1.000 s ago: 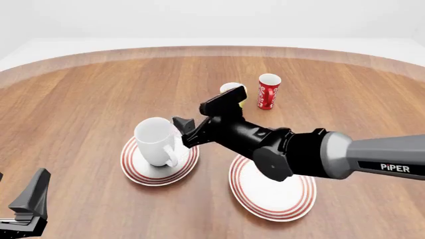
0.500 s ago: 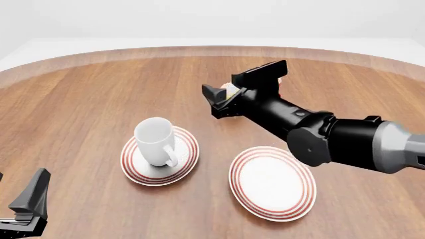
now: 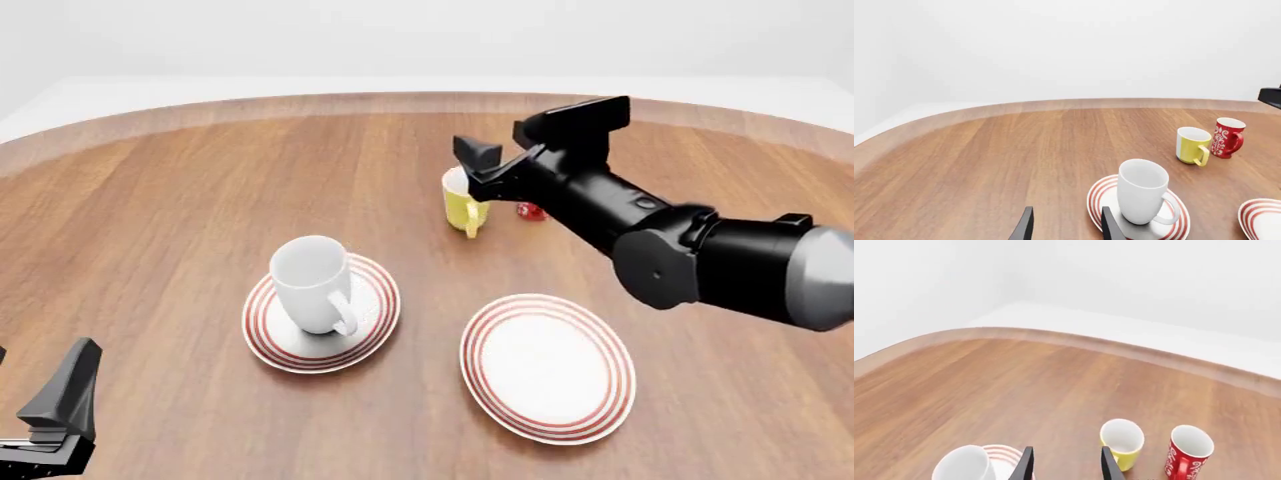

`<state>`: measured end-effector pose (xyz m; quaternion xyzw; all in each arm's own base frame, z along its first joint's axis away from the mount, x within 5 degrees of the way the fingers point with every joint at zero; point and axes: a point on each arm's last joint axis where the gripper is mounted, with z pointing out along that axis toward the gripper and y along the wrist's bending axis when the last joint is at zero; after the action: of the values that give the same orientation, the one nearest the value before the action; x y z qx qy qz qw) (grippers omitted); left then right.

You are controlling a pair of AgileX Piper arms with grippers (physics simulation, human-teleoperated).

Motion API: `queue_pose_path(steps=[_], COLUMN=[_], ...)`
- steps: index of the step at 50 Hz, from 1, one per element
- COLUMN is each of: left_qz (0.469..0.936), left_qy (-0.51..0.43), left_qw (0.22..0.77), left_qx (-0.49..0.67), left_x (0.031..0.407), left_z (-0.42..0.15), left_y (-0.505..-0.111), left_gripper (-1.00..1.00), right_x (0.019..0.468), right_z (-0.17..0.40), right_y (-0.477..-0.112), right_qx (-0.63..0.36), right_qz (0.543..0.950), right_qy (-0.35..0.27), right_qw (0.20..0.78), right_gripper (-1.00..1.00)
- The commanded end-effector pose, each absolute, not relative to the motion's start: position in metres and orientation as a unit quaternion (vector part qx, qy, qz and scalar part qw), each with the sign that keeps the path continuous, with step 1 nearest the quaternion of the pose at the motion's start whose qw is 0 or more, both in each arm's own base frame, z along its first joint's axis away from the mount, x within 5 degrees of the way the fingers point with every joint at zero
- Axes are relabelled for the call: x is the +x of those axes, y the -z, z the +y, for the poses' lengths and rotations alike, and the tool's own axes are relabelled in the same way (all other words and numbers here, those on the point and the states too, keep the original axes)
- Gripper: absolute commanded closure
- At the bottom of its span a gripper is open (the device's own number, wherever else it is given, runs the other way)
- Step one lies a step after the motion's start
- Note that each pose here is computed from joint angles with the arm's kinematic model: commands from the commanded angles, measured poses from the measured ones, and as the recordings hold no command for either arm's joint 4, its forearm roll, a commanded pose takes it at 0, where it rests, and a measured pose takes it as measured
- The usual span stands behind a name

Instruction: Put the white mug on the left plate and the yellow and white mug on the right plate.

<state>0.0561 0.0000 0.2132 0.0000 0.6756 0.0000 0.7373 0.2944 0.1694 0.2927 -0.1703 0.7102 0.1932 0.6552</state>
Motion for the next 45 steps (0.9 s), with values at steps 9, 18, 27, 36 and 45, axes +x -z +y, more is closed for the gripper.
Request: queue_pose_path(steps=[9,18,27,36,45], left_qz=[0.676,0.676,0.676,0.676,0.676], left_qy=[0.000,0.000,0.000,0.000,0.000], left_qw=[0.737,0.737,0.737,0.737,0.737], left_qx=[0.000,0.000,0.000,0.000,0.000], left_x=[0.056,0.056,0.056,0.056,0.056], left_z=[0.000,0.000,0.000,0.000,0.000], left_y=[-0.213,-0.213,-0.213,-0.213,-0.213], left_gripper=[-1.00,-1.00,-1.00,-1.00,-1.00], right_x=[0.322,0.336,0.349,0.361,0.369], right_z=[0.147,0.150,0.151,0.154,0.161], right_y=[-0.285,-0.278,-0.274,-0.267,-0.263], right_qx=[-0.125,-0.123,-0.119,-0.112,-0.111], right_qz=[0.728,0.742,0.758,0.773,0.785], right_qy=[-0.172,-0.166,-0.160,-0.159,-0.162], right_qw=[0.652,0.637,0.621,0.603,0.588], right_gripper=[-1.00,-1.00,-1.00,-1.00,-1.00])
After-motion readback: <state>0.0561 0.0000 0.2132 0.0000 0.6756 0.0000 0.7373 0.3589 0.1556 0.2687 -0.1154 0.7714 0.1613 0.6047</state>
